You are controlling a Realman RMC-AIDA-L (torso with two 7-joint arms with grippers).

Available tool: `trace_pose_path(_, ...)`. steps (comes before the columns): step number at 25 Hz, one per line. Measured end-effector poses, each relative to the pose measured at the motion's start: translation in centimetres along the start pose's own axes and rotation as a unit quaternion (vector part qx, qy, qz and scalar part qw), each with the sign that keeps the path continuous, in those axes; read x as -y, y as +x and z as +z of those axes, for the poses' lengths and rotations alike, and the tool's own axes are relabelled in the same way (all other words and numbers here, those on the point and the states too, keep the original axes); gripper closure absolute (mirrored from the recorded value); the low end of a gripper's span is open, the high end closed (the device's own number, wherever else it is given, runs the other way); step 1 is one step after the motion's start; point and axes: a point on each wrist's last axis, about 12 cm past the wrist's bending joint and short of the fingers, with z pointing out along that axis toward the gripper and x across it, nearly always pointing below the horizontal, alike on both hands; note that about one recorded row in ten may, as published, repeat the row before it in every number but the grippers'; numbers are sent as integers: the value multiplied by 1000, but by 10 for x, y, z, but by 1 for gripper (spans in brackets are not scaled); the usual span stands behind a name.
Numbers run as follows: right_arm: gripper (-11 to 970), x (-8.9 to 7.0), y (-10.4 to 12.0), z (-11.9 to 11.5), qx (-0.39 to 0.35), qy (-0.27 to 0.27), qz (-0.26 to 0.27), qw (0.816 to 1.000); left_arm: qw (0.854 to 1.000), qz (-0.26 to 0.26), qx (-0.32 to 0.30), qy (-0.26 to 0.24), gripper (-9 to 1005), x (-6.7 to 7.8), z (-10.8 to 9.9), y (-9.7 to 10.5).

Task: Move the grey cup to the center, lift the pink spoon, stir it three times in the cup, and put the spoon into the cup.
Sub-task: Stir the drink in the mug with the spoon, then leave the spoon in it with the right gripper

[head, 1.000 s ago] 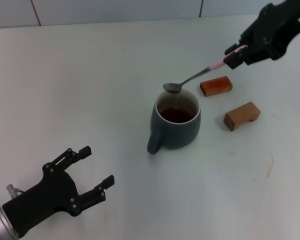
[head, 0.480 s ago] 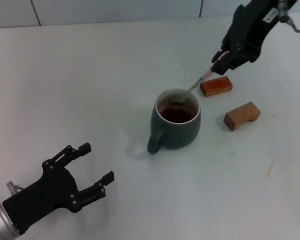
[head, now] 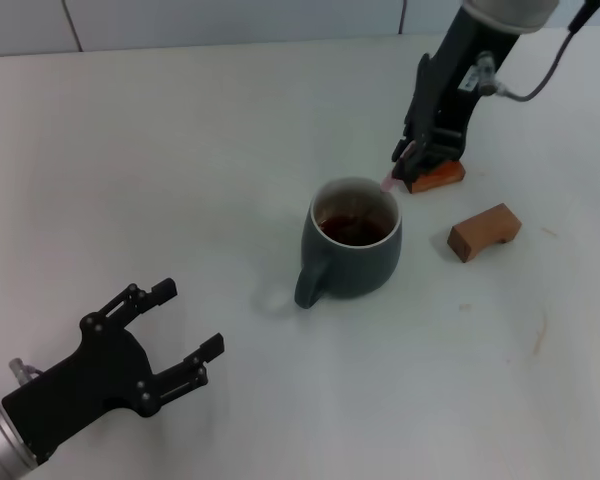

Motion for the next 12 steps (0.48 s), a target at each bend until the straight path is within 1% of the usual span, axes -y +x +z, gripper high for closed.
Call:
trace_pose_path(7, 847, -3, -12, 6, -10, -5, -16, 1000, 1000, -1, -3, -3, 150, -1, 0, 1)
trace_pose_path(9, 847, -1, -18, 7, -4, 10, -22, 1000, 1000, -1, -3, -4, 150, 0, 0, 1)
trace_pose_path(12, 848, 2, -19, 7, -6, 23, -18, 1000, 1000, -2, -2, -4, 150, 0, 0, 1)
